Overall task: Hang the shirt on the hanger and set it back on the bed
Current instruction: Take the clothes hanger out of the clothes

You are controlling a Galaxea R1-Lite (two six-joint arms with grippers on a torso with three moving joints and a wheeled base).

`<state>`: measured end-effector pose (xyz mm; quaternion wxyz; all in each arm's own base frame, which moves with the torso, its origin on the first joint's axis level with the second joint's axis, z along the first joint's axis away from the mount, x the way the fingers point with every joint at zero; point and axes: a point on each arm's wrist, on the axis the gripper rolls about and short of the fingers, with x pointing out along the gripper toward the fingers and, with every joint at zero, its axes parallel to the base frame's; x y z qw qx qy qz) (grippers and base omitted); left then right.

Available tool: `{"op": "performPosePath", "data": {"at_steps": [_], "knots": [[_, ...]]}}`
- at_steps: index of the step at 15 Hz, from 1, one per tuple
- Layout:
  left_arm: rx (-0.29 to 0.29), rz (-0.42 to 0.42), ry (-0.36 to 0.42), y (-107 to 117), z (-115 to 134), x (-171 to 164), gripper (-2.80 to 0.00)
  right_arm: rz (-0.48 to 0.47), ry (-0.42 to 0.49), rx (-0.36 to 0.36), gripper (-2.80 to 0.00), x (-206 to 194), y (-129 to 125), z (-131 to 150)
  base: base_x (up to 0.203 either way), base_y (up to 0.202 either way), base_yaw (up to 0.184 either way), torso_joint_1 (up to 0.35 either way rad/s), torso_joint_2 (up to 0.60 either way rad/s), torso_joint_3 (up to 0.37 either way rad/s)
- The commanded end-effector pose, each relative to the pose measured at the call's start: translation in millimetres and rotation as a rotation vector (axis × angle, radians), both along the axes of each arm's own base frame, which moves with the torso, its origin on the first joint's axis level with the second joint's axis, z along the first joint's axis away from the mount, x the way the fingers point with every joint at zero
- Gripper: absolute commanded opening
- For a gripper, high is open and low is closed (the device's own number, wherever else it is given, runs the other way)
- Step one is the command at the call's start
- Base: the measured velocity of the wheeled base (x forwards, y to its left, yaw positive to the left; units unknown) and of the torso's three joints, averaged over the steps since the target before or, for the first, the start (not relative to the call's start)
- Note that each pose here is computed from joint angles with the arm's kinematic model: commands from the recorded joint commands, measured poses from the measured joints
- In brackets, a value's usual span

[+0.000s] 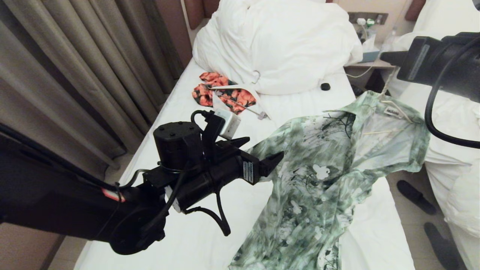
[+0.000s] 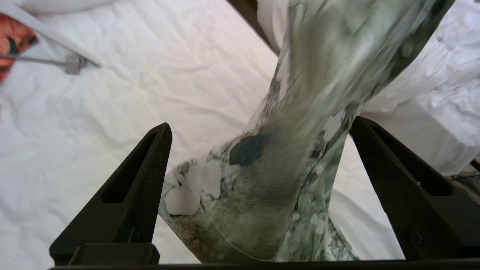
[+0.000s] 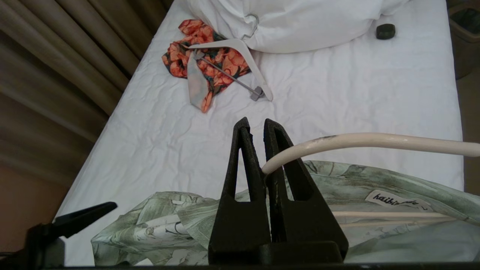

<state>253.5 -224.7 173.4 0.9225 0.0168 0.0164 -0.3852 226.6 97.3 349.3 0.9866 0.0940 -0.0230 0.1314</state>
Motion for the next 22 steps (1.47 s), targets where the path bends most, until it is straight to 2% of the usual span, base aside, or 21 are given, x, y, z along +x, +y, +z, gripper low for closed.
{"op": "performPosePath", "data": {"at_steps": [1,8,12,18,22], "knots": [[0.016,-0.001,0.018,-4.7,-10.4,4.4,-2.80,0.001,-0.002,0.002,-2.80,0.0,0.0,0.2,0.000,0.000,0.000,0.000,0.00,0.000],[0.005,0.005,0.003,4.7,-1.4,-3.3,-2.80,0.017,-0.013,0.007,-2.80,-0.8,0.1,3.7,0.000,0.000,0.000,0.000,0.00,0.000],[-0.021,0.044,-0.020,29.1,11.9,-2.0,-2.80,0.014,-0.011,0.005,-2.80,-0.6,-0.3,3.5,0.000,0.000,0.000,0.000,0.00,0.000],[0.017,0.102,0.033,57.6,-4.2,0.4,-2.80,0.013,-0.020,0.007,-2.80,-3.3,-1.6,6.6,0.000,0.000,0.000,0.000,0.00,0.000],[0.020,0.146,0.043,72.0,-6.6,7.5,-2.80,0.008,-0.014,0.005,-2.80,-5.0,-2.8,9.8,0.000,0.000,0.000,0.000,0.00,0.000]]}}
